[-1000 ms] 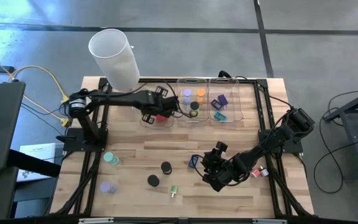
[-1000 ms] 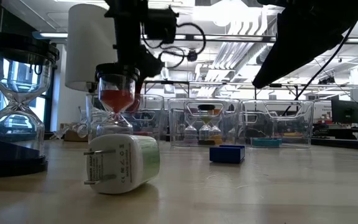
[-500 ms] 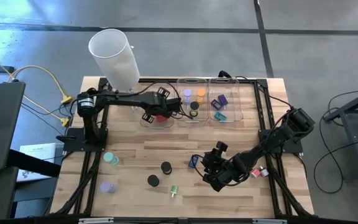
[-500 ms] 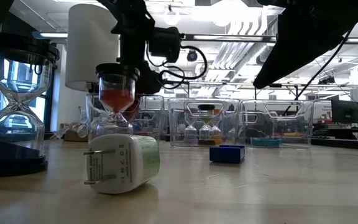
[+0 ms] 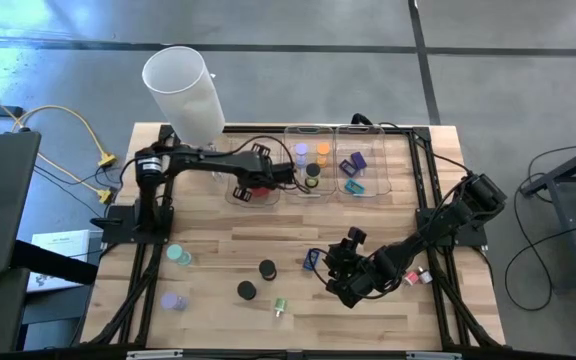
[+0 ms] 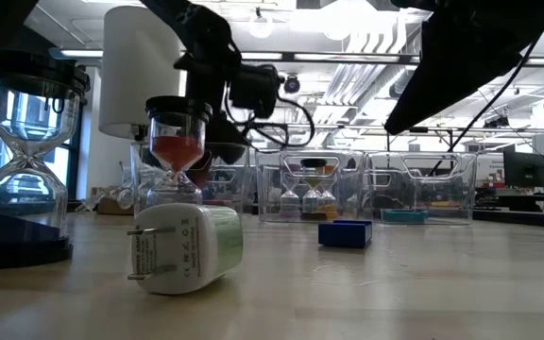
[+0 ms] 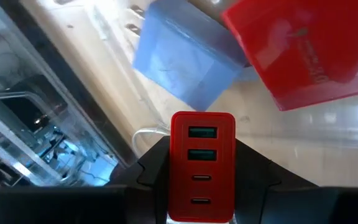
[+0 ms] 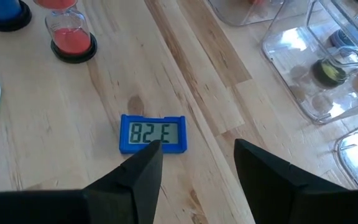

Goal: Pick & Place Office items
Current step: Put the red charger adapter into the left transparent bin

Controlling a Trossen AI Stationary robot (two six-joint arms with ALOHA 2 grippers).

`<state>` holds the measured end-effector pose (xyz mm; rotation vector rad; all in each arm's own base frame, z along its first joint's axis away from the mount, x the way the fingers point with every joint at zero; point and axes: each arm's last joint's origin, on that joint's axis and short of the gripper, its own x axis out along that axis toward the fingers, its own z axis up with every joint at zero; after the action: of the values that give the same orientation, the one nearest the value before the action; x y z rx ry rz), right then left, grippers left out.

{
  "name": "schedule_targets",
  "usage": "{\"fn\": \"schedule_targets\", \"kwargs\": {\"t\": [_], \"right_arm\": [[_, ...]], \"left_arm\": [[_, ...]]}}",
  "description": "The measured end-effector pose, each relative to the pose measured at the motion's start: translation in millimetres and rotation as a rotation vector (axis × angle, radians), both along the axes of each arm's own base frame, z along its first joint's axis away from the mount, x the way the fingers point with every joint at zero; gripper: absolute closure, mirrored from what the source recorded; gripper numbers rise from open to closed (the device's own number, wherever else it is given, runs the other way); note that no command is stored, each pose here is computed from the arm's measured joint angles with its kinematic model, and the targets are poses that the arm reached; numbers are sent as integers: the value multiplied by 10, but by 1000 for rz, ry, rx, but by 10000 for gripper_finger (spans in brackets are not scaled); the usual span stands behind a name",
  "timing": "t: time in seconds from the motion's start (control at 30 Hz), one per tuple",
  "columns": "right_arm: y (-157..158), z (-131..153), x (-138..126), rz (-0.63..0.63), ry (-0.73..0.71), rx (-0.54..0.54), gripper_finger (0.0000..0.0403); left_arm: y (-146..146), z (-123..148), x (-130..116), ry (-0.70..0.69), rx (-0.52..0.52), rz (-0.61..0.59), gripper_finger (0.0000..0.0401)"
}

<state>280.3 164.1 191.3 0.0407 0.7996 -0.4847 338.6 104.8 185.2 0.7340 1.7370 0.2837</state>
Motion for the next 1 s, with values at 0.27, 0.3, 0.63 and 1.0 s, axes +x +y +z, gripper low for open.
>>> {"fn": "schedule_targets", "kwargs": {"t": [0.27,0.3,0.63,1.0], "right_arm": [[0,0,0,-2,-1,2,215],[0,0,-1,-1,0,2,215],[-1,0,-1,3,3,-3,215],[-1,0,-2,3,3,-4,215]], "left_arm": [[8,-85,18,60,-16,-46,292],[5,-85,19,62,-17,-49,292],[7,-85,18,62,-21,-50,254],[-103,-75,51,92,32,-101,253]]}}
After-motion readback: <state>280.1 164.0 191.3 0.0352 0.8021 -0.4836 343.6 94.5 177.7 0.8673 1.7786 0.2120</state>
